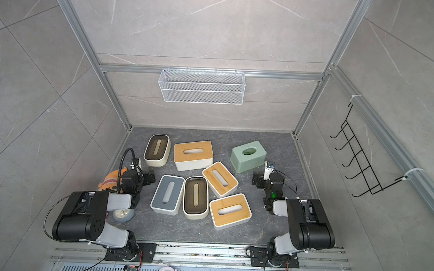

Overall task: Stack the tissue boxes
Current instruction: Pick up the tissue box from the center of the board.

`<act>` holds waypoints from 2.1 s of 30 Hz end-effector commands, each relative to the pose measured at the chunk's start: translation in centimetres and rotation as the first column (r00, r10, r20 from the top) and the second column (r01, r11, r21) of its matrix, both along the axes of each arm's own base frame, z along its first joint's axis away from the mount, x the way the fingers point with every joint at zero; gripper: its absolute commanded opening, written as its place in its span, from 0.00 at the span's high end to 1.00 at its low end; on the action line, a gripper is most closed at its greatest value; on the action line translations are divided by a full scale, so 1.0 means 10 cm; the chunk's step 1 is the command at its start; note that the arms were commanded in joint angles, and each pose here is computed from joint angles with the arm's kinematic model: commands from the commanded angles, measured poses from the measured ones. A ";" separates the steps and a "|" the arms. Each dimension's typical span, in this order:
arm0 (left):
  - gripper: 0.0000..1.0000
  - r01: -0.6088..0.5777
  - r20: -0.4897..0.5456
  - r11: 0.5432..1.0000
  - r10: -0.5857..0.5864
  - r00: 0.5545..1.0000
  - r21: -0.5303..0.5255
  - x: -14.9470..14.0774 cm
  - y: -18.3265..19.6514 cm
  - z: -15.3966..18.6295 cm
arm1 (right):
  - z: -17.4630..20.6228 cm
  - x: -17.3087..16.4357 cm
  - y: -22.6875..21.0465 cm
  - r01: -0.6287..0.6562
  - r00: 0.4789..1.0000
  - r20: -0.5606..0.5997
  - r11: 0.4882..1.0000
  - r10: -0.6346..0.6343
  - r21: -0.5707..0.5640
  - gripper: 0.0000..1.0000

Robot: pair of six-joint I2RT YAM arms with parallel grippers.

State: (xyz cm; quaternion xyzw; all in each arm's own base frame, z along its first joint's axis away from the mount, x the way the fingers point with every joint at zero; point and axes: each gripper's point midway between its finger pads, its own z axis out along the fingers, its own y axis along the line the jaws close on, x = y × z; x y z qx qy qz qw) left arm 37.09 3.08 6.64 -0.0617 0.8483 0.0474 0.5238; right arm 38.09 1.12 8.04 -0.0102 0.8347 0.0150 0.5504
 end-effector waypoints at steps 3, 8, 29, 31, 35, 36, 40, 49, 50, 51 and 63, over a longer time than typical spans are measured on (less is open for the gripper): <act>0.00 -0.064 0.059 0.997 0.062 0.996 0.043 0.13 0.10 0.52 | 0.23 0.10 -0.12 0.089 0.996 0.028 0.996 -0.090 0.018 0.00; 0.00 -0.224 0.015 0.974 0.224 0.974 -0.019 0.06 0.23 0.81 | 0.48 0.12 -0.12 0.106 0.993 -0.046 0.994 -0.104 0.031 0.00; 0.00 -0.076 -0.011 0.810 0.085 0.996 -0.582 -0.81 -0.54 1.88 | 1.31 0.06 -0.35 0.503 0.862 -0.295 0.770 -0.413 0.392 0.00; 0.01 -0.028 -0.018 0.813 0.021 1.000 -0.581 -0.88 -0.64 1.93 | 1.30 0.10 -0.27 0.478 0.873 -0.318 0.782 -0.371 0.399 0.00; 0.01 0.086 -0.044 0.803 -0.138 0.989 -0.589 -1.00 -0.87 1.97 | 1.35 0.04 -0.11 0.402 0.909 -0.305 0.795 -0.285 0.455 0.00; 0.01 0.112 -0.050 0.799 -0.174 0.983 -0.590 -1.03 -0.93 1.97 | 1.34 0.04 -0.01 0.362 0.920 -0.321 0.803 -0.226 0.473 0.00; 0.01 0.198 -0.070 0.769 -0.300 0.951 -0.608 -1.15 -1.11 1.90 | 1.28 0.09 0.36 0.246 0.928 -0.371 0.788 -0.023 0.565 0.00; 0.01 0.217 -0.086 0.734 -0.351 0.932 -0.644 -1.15 -1.22 1.75 | 0.92 0.29 0.34 0.413 0.836 -0.539 0.761 -0.100 0.500 0.00; 0.01 0.214 -0.087 0.732 -0.350 0.933 -0.647 -1.14 -1.22 1.74 | 0.87 0.33 0.34 0.435 0.823 -0.557 0.752 -0.110 0.494 0.00; 0.01 0.217 -0.085 0.730 -0.352 0.932 -0.648 -1.14 -1.23 1.74 | 0.82 0.38 0.35 0.456 0.811 -0.572 0.741 -0.119 0.492 0.00; 0.01 0.224 -0.069 0.741 -0.343 0.937 -0.633 -1.21 -1.19 1.73 | 0.44 0.73 0.38 0.684 0.668 -0.694 0.589 -0.269 0.430 0.02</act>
